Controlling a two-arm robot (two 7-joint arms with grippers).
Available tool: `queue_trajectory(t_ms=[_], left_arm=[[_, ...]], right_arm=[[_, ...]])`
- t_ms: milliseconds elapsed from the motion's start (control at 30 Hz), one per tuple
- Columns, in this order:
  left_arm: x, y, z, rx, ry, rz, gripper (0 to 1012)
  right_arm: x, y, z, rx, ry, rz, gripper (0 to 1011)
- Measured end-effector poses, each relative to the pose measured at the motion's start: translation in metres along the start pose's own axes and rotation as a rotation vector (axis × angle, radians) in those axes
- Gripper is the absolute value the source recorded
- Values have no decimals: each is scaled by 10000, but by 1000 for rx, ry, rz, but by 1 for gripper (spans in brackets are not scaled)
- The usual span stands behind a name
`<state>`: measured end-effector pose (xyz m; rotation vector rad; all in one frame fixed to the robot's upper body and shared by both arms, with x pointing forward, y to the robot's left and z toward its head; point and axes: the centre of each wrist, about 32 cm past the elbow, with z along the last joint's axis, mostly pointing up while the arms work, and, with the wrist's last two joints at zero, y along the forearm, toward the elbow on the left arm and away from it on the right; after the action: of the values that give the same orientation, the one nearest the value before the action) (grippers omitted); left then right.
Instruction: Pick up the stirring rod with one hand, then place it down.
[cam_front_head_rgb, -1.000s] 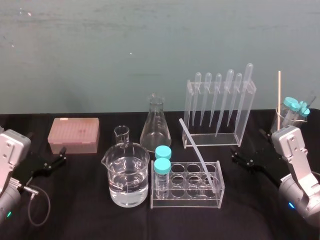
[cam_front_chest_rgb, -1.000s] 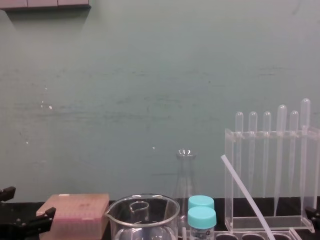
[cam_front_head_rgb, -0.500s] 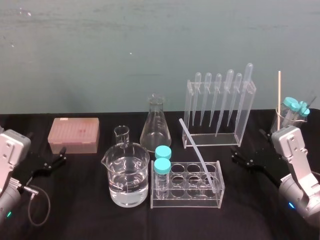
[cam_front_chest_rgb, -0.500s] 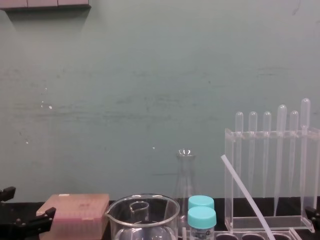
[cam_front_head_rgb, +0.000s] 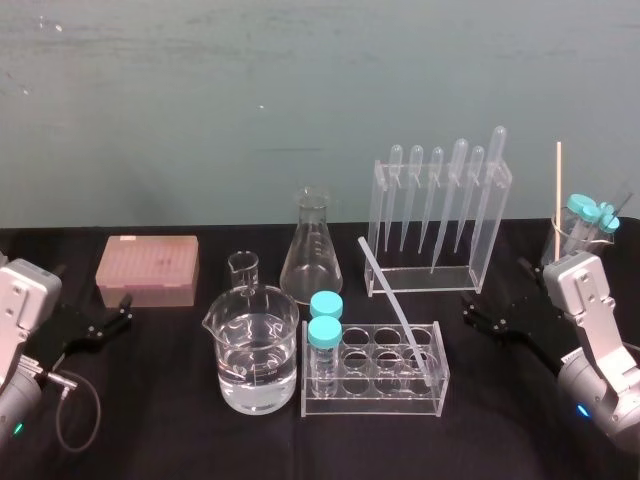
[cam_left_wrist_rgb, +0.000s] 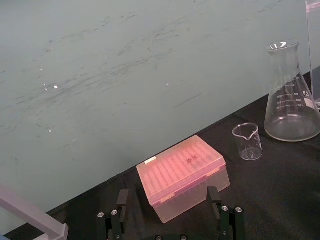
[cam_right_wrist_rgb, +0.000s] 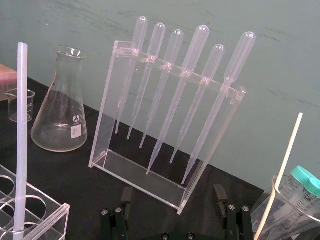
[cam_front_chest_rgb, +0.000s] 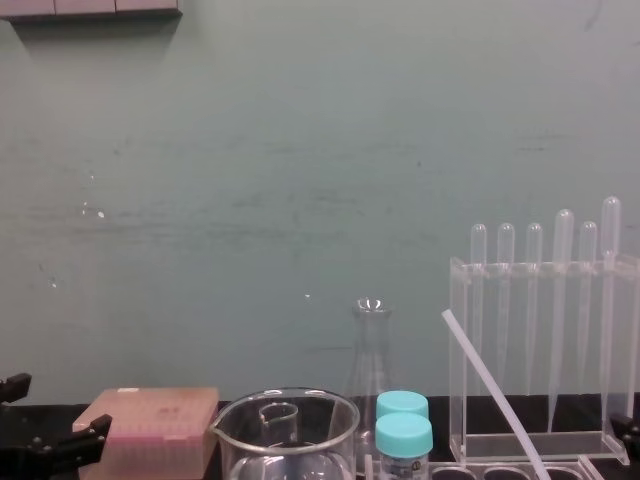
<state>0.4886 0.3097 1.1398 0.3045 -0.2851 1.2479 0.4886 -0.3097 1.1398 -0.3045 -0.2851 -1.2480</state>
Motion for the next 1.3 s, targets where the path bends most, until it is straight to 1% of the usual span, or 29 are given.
queue_trajectory(t_ms=[1133, 1200, 1267, 1300], left_arm=[[0, 0, 0, 0, 0, 0, 1000], [0, 0, 0, 0, 0, 0, 1000], [0, 0, 0, 0, 0, 0, 1000], [0, 0, 0, 0, 0, 0, 1000]], right_arm=[[1, 0, 0, 3, -1, -1, 1000], [9, 0, 3, 20, -3, -14, 1000], [19, -3, 20, 68, -19, -43, 1000], [26, -2, 47, 116, -34, -67, 1000]])
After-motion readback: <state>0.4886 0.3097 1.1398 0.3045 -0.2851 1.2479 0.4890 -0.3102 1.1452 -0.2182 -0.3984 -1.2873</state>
